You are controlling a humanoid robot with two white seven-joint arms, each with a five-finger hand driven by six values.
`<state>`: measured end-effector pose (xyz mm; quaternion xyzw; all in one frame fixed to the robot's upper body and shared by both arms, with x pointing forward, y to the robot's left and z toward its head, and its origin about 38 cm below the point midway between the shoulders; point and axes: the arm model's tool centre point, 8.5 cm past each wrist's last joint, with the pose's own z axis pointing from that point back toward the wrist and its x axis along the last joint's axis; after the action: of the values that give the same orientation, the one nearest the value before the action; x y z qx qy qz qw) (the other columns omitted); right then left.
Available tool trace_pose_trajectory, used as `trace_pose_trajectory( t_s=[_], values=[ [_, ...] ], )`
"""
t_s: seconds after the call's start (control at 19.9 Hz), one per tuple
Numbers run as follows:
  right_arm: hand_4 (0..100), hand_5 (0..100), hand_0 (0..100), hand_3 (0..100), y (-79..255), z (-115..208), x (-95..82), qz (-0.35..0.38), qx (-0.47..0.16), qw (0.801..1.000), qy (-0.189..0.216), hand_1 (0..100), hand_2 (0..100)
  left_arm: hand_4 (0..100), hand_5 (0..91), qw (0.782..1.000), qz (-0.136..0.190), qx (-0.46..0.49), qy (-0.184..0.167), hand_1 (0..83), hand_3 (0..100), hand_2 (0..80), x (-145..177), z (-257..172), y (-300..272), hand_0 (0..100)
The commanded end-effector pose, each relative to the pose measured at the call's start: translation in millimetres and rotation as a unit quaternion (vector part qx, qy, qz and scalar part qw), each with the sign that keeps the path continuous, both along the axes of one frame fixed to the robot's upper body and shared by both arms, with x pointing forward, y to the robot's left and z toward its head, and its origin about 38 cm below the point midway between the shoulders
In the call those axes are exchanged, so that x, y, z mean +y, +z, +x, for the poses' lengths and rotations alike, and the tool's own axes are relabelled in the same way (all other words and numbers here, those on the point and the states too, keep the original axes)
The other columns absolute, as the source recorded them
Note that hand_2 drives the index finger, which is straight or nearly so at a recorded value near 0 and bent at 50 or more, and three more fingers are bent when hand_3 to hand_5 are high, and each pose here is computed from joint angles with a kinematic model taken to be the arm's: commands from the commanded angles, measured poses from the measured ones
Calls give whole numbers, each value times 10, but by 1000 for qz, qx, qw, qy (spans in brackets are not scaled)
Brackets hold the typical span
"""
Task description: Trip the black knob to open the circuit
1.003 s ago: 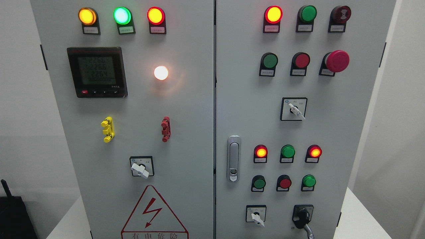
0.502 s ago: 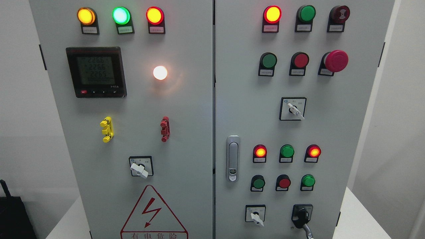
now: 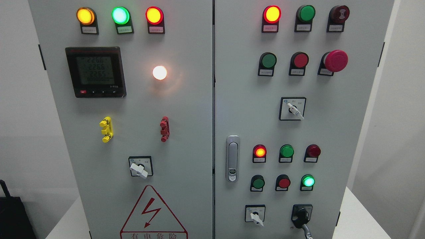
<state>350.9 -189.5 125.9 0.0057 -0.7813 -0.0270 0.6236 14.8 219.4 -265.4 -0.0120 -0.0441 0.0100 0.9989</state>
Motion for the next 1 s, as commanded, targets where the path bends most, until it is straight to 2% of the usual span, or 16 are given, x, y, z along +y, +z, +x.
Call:
trace_pose_trajectory(
  t_s=[0.0, 0.7, 0.95],
  values=[
    [1000, 924, 948, 1000, 365, -5, 216, 4, -61, 997, 40, 943, 0, 0, 0, 1000, 0, 1, 2, 389, 0, 0, -5, -2, 0, 120],
    [1000, 923, 951, 1000, 323, -21, 134, 2, -55, 998, 28, 947, 0, 0, 0, 1000, 0, 1, 2, 389, 0, 0, -5, -2, 0, 120],
    [1000, 922, 954, 1000, 312, -14, 23, -1, -54, 998, 15, 950, 0, 0, 0, 1000, 0, 1, 2, 389, 0, 0, -5, -2, 0, 120]
  ],
)
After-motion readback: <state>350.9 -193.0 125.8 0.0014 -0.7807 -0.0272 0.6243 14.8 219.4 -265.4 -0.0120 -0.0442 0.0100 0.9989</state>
